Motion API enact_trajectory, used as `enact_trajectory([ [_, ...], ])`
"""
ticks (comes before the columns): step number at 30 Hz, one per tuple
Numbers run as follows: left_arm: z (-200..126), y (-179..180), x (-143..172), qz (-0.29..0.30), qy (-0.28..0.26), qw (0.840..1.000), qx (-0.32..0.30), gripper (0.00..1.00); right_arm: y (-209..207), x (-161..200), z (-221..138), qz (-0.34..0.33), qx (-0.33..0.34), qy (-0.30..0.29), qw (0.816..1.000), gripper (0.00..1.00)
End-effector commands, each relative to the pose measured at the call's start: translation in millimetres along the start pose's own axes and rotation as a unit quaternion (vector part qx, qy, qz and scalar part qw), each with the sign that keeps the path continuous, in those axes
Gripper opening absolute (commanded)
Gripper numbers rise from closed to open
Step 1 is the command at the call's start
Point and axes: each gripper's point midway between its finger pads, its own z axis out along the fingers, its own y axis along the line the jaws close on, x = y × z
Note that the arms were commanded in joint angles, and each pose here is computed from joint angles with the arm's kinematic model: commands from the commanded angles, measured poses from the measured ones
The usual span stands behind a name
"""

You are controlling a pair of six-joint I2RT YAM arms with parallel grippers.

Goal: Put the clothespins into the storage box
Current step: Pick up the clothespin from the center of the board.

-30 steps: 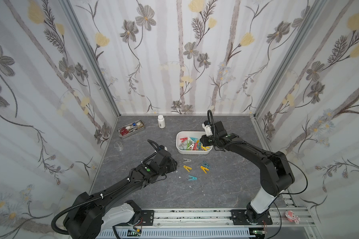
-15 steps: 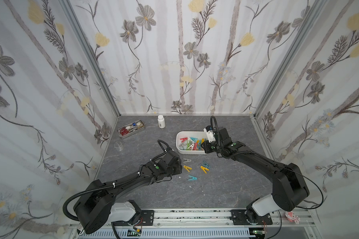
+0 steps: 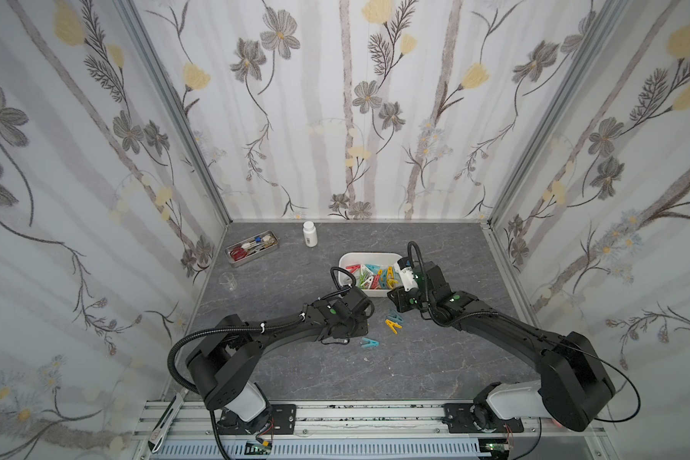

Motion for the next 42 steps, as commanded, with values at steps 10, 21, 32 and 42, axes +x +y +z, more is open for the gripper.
enact_trajectory([
  [10, 17, 9, 2, -0.012, 0.018, 0.998, -0.056, 0.36, -9, 12, -2, 0.001, -0.013, -0.02, 1.0, 0.2],
  [21, 32, 10, -3, -0.005, 0.023, 0.997, -0.079, 0.34, -16, 20, -4, 0.005, -0.016, -0.019, 1.0, 0.2],
  [32, 41, 25, 0, 0.002, 0.025, 0.994, -0.105, 0.28, -15, 23, 1, 0.006, -0.023, -0.015, 1.0, 0.2],
  [42, 39, 29, -3, 0.014, 0.018, 0.993, -0.116, 0.12, -14, 22, 0, 0.007, -0.026, -0.015, 1.0, 0.2],
])
